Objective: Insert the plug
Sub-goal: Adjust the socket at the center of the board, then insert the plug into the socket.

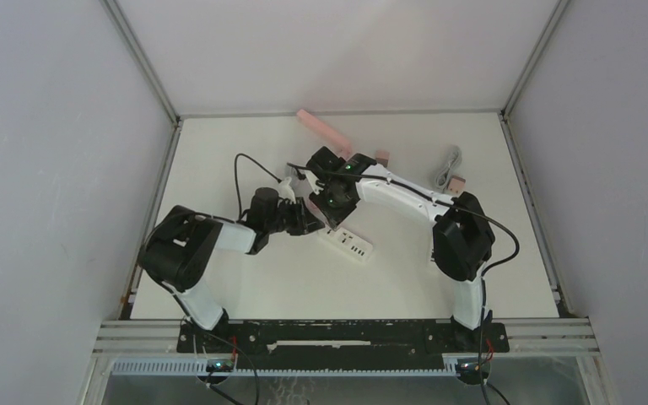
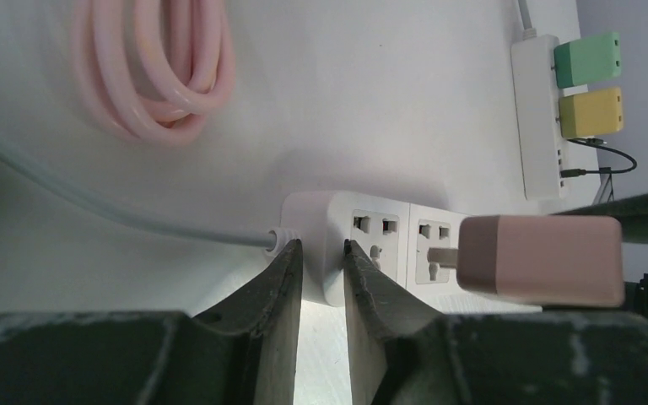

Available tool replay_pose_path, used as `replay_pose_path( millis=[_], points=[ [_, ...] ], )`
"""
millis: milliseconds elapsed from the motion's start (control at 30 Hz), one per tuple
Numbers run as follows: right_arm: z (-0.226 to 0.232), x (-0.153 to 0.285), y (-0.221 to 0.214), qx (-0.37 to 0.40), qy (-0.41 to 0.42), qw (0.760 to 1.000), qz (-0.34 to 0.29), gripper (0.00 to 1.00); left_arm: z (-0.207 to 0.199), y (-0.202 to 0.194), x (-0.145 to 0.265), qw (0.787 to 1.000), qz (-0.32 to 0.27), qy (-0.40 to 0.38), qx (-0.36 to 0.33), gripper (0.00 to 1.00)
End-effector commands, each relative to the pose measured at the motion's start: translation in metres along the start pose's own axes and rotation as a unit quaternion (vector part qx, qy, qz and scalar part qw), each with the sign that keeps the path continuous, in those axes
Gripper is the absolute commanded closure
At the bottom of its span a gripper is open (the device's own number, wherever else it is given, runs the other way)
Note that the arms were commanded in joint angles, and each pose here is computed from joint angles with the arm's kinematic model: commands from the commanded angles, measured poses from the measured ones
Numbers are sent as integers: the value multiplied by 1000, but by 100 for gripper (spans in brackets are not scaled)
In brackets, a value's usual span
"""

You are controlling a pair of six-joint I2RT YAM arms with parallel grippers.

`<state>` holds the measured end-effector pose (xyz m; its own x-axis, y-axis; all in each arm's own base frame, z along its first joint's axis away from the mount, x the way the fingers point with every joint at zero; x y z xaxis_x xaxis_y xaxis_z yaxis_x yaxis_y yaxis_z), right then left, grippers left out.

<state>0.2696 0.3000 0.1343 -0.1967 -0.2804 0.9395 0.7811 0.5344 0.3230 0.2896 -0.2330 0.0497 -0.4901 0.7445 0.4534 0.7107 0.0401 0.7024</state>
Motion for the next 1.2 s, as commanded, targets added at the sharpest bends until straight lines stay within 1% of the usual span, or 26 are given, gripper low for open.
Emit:
replay_pose_path(
  millis=[0, 267, 567, 833, 900, 1167],
  points=[
    [-14, 7, 12, 22, -29, 999, -13, 100, -1, -15, -5, 999, 35, -8, -2, 71],
    [-17, -7, 17, 50, -15, 998, -17, 100, -2, -17, -7, 999, 36, -11, 11, 71],
    [-16, -18, 14, 61, -10, 998, -7, 100, 3, -22, -12, 998, 36, -25, 54, 71],
    [-23, -22, 8, 66, -30, 997, 13, 100, 8, -22, -11, 997, 35, -18, 60, 71],
    [-25, -23, 6, 71, -34, 997, 18, 100, 8, -21, -11, 996, 35, -17, 74, 71],
    [-31, -27, 2, 86, -59, 994, 32, 100, 9, -22, -11, 996, 38, -15, 75, 71]
  ],
)
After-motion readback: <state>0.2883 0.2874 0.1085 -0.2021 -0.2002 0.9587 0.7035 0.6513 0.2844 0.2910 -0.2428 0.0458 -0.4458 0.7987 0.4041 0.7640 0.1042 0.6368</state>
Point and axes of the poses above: each gripper's point midway between its finger pads, its own x axis back along the fingers, its own z axis along the line the jaws close on, y = z × x, the point moved 3 cm from there along x, back along the fingers, and after that the axes turned 11 degrees about -x, right-handed, at the moved point
